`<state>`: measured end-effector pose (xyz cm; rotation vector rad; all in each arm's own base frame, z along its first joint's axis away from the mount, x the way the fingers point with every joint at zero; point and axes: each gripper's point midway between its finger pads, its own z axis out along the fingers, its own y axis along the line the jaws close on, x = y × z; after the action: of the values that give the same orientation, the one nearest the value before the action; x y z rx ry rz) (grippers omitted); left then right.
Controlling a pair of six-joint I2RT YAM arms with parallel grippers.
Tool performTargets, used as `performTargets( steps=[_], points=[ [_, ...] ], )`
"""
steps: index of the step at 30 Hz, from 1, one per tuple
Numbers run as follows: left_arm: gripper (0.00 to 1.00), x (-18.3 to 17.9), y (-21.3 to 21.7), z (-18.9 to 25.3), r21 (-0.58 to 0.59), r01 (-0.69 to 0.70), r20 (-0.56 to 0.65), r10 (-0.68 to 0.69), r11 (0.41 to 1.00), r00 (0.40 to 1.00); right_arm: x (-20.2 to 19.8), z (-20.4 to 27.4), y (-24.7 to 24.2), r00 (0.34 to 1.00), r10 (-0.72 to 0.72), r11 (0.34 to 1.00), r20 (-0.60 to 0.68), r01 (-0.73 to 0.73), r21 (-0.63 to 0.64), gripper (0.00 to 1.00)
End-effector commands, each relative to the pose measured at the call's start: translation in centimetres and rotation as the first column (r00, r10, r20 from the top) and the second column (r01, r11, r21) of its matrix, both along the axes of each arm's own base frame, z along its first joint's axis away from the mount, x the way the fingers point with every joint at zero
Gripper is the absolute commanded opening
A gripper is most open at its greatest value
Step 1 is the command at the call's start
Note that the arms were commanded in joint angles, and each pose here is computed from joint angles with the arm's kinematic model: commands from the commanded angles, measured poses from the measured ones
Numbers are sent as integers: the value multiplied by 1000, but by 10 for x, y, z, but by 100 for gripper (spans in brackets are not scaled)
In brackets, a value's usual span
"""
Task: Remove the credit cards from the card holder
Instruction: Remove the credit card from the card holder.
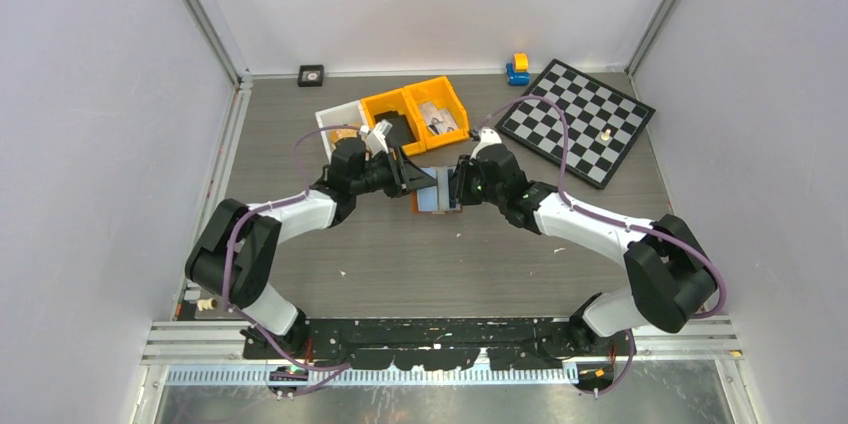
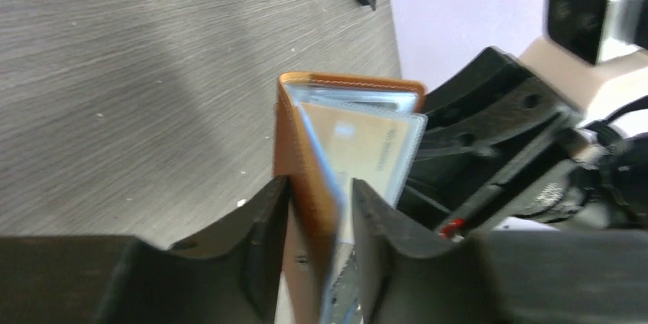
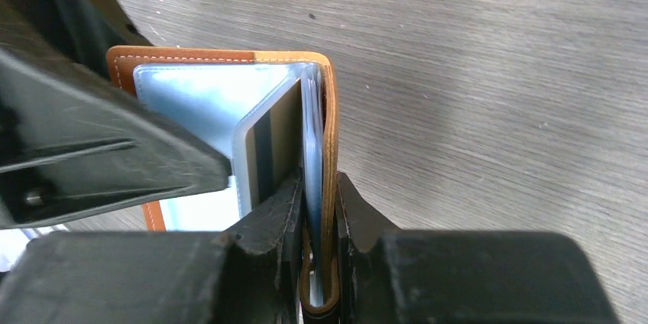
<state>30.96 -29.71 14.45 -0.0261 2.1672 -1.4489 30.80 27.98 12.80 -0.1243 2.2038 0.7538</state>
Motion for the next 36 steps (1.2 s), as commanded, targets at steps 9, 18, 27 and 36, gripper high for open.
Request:
performTargets(
  steps=[9, 18, 27, 36],
  points=[
    [99, -2, 4, 43, -38, 6, 197, 1, 999, 980, 3, 28, -6, 995, -23, 998, 92, 17, 64, 0],
    [100, -2, -1, 46, -58, 46, 252, -30, 997, 967, 0, 36, -7, 995, -33, 996, 91, 25, 89, 1],
    [95, -4, -10, 43, -74, 70, 247, -50, 995, 968, -6, 49, -7, 994, -20, 992, 110, 6, 125, 1],
    [99, -10, -26, 35, -17, 103, 242, -96, 995, 965, 6, 35, -11, 992, -73, 997, 106, 77, -27, 0]
  ],
)
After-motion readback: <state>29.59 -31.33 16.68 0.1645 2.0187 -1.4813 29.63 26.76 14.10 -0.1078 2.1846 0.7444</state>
